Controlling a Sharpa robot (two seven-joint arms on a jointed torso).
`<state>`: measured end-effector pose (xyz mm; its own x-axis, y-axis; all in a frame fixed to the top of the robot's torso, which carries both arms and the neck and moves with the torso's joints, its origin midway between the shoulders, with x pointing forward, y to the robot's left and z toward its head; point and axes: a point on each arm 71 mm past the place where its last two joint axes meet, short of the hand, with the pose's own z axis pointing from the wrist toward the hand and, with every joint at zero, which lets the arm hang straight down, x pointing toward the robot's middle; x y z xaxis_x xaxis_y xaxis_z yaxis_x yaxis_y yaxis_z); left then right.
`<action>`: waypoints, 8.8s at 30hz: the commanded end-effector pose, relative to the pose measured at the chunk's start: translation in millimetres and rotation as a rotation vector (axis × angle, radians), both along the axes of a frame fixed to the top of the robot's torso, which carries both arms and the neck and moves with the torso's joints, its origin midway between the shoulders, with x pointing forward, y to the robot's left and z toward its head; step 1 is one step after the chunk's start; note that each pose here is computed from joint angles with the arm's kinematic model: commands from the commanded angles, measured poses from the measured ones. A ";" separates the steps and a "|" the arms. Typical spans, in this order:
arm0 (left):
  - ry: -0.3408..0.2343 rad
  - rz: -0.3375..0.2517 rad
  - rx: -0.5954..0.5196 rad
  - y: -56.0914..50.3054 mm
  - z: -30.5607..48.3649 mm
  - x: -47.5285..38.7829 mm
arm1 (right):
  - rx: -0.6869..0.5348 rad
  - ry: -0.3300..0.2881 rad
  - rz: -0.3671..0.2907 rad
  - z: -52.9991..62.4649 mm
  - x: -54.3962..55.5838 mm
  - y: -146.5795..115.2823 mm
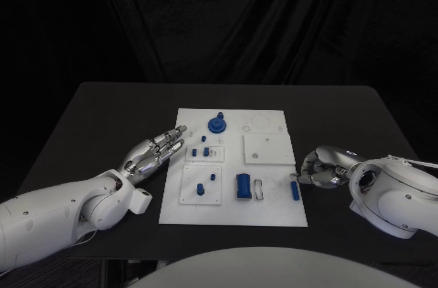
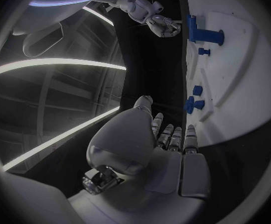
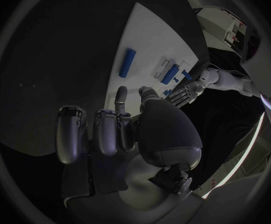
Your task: Assemble the parts on the task board
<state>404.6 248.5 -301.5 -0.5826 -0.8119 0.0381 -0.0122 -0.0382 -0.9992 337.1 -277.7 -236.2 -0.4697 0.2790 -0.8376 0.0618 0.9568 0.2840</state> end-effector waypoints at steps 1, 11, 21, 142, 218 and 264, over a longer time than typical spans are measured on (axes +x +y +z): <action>-0.192 0.035 -0.036 1.7 19.5 1.5 | -0.028 0.035 -0.041 -3.7 -2.2 -5.4; -0.256 0.070 -0.033 8.8 35.3 2.1 | -0.040 0.045 -0.046 -11.2 -4.3 -5.1; -0.227 0.048 -0.033 8.4 33.1 4.3 | -0.054 0.058 -0.021 -18.8 -5.4 1.9; -0.071 -0.043 -0.005 3.4 10.1 13.0 | 0.400 0.272 -0.104 -32.9 -1.0 67.2; -0.034 -0.059 0.001 2.3 1.2 11.7 | 0.214 0.197 0.054 -32.2 3.0 57.8; -0.010 -0.071 0.005 1.1 -3.1 10.5 | 0.285 0.212 -0.026 -36.9 7.8 60.8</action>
<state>416.0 251.2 -305.0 -0.6303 -0.7762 0.0176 -0.0061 -0.0177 -0.9998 346.9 -211.5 -269.1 -0.6253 0.4306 -0.6508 0.0819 0.8656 0.4940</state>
